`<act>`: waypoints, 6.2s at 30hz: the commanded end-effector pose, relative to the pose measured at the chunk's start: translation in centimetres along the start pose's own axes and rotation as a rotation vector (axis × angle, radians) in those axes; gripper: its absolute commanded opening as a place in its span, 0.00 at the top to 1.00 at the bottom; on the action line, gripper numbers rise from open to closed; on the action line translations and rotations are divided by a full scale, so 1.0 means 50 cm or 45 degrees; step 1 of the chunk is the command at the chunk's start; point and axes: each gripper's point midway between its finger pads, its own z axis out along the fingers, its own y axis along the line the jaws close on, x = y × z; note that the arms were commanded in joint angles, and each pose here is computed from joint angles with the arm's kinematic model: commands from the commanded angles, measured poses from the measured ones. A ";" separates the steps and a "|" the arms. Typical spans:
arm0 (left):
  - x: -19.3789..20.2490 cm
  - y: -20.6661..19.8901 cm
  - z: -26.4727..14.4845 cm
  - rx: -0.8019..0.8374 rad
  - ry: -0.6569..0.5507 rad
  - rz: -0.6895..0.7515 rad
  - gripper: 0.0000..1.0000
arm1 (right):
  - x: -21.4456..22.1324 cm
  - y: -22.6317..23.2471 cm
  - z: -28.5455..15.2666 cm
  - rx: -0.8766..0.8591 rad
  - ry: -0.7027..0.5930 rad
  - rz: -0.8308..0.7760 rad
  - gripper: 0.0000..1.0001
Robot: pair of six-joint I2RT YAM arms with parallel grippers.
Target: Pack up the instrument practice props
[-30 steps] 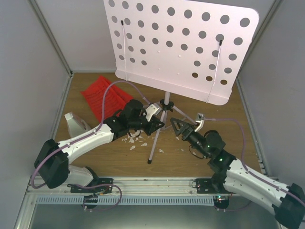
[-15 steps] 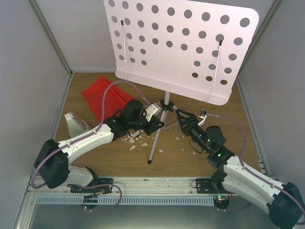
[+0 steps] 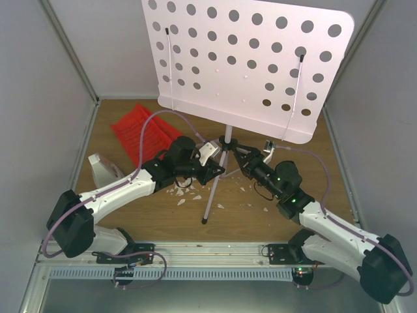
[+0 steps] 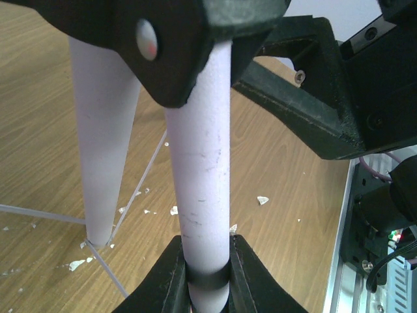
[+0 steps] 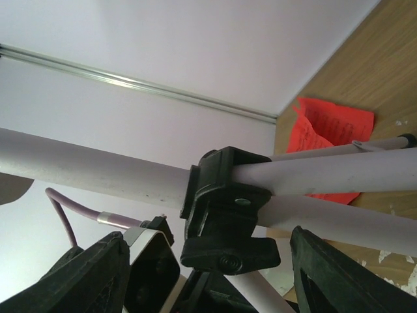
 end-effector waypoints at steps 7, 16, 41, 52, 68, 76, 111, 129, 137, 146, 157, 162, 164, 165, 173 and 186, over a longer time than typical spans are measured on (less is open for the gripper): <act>-0.025 -0.011 -0.007 0.002 -0.036 0.099 1.00 | -0.008 0.024 0.016 -0.038 0.001 -0.034 0.40; -0.025 -0.010 -0.007 0.000 -0.036 0.100 1.00 | -0.010 0.018 0.016 -0.017 -0.006 -0.053 0.56; -0.028 -0.010 -0.010 -0.005 -0.039 0.107 1.00 | -0.026 0.005 0.025 0.182 0.017 -0.560 0.70; -0.027 -0.012 -0.009 0.002 -0.036 0.104 1.00 | -0.030 -0.002 0.048 0.311 0.117 -0.855 0.70; -0.027 -0.016 -0.010 0.009 -0.036 0.111 1.00 | -0.024 0.023 -0.037 0.170 0.007 -0.502 0.28; -0.027 -0.020 -0.010 0.013 -0.036 0.114 1.00 | 0.039 0.006 -0.011 -0.010 0.154 -0.067 0.27; -0.020 -0.024 -0.004 0.011 -0.023 0.121 1.00 | -0.020 0.041 0.026 -0.010 -0.016 0.004 0.61; -0.018 -0.024 -0.001 0.011 -0.016 0.123 1.00 | -0.018 0.017 0.036 0.031 -0.015 -0.008 0.77; -0.021 -0.025 -0.003 0.010 -0.021 0.126 1.00 | -0.033 0.010 0.020 0.062 -0.078 -0.096 0.89; -0.019 -0.026 -0.001 0.015 -0.016 0.125 1.00 | -0.040 -0.002 0.011 0.115 -0.099 -0.196 0.84; -0.019 -0.028 -0.001 0.016 -0.016 0.127 1.00 | -0.060 0.000 0.000 0.172 -0.150 -0.294 0.71; -0.017 -0.029 0.000 0.019 -0.013 0.127 1.00 | -0.042 0.015 0.026 0.168 -0.050 -0.368 0.67; -0.017 -0.028 0.000 0.017 -0.013 0.126 1.00 | -0.030 0.020 0.037 0.154 -0.001 -0.389 0.68; -0.017 -0.028 0.000 0.015 -0.013 0.126 1.00 | -0.026 0.020 0.042 0.150 0.016 -0.395 0.71; -0.017 -0.029 0.000 0.018 -0.011 0.129 1.00 | -0.013 0.009 0.048 0.152 0.059 -0.391 0.78; -0.016 -0.030 0.000 0.020 -0.010 0.130 1.00 | -0.010 -0.009 0.029 0.182 0.056 -0.364 0.73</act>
